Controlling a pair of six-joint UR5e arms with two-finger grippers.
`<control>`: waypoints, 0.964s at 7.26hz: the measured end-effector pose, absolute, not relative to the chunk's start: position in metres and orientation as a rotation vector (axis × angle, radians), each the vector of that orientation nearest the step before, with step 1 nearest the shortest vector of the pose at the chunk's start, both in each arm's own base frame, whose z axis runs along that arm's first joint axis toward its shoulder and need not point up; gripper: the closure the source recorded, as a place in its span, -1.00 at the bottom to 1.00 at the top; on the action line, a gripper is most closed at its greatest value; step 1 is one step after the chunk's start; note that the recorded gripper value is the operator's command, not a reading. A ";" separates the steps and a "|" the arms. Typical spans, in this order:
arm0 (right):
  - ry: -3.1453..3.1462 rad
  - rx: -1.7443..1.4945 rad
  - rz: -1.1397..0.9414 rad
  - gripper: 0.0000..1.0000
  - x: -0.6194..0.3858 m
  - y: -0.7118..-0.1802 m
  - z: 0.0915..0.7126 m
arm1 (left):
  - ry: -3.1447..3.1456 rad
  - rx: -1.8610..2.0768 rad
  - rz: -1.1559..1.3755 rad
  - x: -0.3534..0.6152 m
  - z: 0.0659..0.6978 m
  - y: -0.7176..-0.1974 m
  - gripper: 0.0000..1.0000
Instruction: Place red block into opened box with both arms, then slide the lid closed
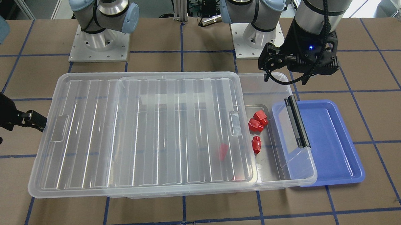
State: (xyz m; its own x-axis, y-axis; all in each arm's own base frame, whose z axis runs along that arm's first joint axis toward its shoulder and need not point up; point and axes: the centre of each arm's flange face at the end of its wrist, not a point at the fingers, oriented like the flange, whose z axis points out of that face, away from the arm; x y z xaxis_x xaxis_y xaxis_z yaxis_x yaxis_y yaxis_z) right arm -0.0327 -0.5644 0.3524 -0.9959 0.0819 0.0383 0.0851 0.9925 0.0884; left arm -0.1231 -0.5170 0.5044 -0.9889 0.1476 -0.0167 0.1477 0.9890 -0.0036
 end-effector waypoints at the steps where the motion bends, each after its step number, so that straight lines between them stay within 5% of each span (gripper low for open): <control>1: -3.097 -0.150 -0.136 -1.00 -0.014 -0.565 0.353 | 3.117 0.232 -0.004 -0.123 0.503 -0.517 -1.00; 7: -3.083 -0.174 -0.143 -1.00 0.066 -0.564 0.346 | 3.117 0.232 0.006 -0.123 0.500 -0.516 -1.00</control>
State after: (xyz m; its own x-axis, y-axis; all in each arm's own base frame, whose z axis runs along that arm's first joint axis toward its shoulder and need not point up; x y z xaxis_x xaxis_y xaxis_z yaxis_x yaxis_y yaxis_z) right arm 0.0665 -0.5640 0.3459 -0.9925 0.1096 0.0550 0.1142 0.9894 0.0892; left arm -0.1231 -0.5163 0.4995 -0.9889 0.1481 -0.0153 0.1480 0.9890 0.0049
